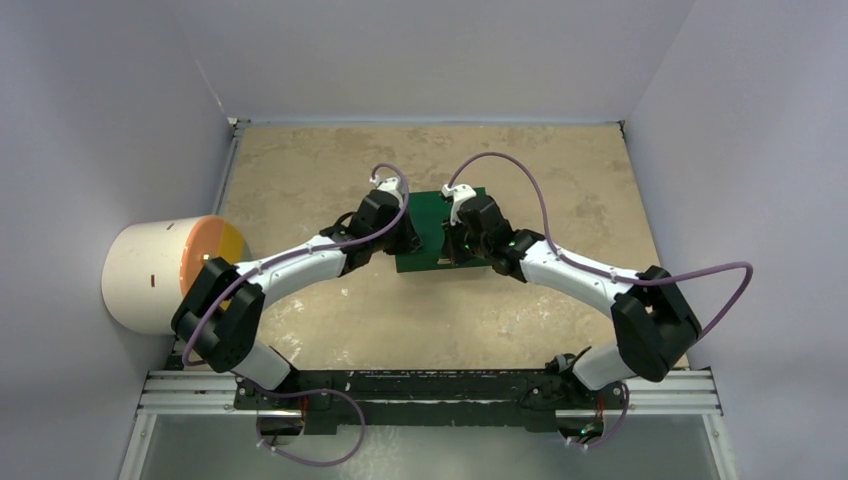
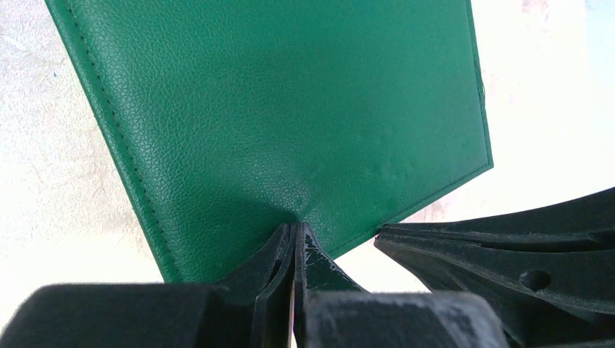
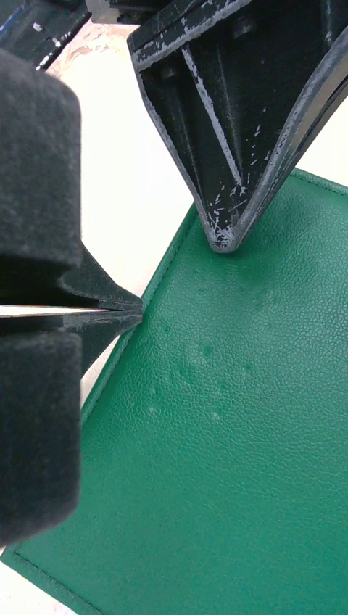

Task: Organize the mixed jewelry

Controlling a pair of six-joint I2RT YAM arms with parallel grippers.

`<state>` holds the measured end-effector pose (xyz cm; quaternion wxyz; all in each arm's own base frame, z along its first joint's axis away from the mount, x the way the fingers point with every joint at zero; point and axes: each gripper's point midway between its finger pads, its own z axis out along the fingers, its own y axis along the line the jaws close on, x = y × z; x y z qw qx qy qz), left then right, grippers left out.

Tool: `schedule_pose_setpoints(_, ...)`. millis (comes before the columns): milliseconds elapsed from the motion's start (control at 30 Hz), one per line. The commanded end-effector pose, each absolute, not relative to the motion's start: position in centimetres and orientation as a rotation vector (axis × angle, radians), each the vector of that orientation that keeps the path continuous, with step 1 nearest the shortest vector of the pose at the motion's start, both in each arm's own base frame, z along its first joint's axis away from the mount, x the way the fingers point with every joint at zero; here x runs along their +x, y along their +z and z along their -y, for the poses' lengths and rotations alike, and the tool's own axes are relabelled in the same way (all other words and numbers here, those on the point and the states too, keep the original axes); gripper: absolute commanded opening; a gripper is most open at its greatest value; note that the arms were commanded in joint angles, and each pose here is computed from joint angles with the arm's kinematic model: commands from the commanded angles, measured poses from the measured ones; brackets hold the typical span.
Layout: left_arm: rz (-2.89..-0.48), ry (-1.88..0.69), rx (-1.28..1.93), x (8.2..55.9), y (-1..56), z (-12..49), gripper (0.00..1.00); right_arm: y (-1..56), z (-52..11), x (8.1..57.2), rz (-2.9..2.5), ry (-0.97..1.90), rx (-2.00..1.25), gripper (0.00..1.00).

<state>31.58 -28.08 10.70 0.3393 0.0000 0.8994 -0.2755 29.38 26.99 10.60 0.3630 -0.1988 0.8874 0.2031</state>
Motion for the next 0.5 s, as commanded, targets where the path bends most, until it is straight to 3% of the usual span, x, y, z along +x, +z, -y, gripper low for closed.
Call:
schedule_pose_setpoints(0,-2.453,-0.660,0.000,29.4,7.2,26.9,0.00,10.3,-27.3,29.2,-2.265,0.551,-0.482,0.00)
schedule_pose_setpoints(200,-2.472,-0.643,0.001,28.8,6.6,26.5,0.00,8.3,-26.4,28.4,-2.311,0.521,-0.470,0.00)
schedule_pose_setpoints(467,-2.413,-0.725,0.027,29.1,9.2,27.6,0.00,10.4,-26.5,28.4,-2.264,0.551,-0.449,0.00)
